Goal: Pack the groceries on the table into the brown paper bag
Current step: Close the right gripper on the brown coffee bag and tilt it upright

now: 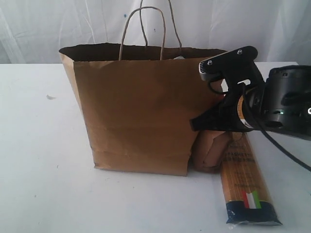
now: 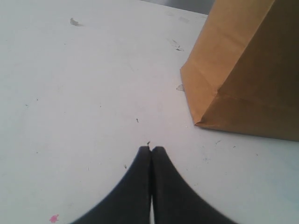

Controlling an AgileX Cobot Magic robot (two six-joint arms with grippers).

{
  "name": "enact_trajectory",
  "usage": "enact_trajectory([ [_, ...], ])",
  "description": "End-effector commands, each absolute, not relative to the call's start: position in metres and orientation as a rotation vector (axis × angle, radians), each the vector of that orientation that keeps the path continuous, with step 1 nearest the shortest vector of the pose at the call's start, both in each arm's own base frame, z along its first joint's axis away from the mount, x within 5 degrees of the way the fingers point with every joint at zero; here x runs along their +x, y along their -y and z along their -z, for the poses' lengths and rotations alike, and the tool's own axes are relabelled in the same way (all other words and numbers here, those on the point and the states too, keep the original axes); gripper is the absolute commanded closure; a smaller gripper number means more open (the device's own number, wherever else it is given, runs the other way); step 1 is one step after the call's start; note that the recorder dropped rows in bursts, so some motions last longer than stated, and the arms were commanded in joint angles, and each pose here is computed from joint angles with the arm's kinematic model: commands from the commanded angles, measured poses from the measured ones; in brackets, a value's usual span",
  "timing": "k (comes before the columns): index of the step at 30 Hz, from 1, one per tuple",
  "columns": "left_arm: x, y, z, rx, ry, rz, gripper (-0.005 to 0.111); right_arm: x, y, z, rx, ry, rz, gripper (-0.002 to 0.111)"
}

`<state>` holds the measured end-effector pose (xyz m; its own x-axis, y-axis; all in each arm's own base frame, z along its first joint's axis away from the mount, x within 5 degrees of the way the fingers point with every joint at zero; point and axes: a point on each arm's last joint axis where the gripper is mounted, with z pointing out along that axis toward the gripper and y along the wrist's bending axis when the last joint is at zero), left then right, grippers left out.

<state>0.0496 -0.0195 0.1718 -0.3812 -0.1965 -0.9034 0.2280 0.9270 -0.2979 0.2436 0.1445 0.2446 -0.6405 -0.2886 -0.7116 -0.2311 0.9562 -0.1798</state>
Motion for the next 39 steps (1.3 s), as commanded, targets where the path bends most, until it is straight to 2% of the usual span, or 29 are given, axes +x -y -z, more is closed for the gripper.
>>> enact_trajectory([
  [1, 0.050, 0.019, -0.171, 0.016, -1.905, 0.452, 0.107, 0.238, -0.137, -0.255, -0.320, -2.281, 0.102, 0.108],
  [12, 0.050, 0.019, -0.171, 0.016, -1.905, 0.452, 0.107, 0.213, -0.123, -0.283, -0.330, -2.297, 0.031, 0.108],
  [24, 0.050, 0.019, -0.171, 0.016, -1.905, 0.452, 0.107, 0.180, -0.115, -0.265, -0.429, -2.454, -0.061, 0.108],
  [32, 0.050, 0.019, -0.171, 0.016, -1.905, 0.452, 0.107, 0.146, -0.119, -0.268, -0.567, -2.456, -0.166, 0.108],
  [39, 0.050, 0.019, -0.171, 0.016, -1.905, 0.452, 0.107, 0.127, -0.119, -0.265, -0.681, -2.512, -0.103, 0.108],
])
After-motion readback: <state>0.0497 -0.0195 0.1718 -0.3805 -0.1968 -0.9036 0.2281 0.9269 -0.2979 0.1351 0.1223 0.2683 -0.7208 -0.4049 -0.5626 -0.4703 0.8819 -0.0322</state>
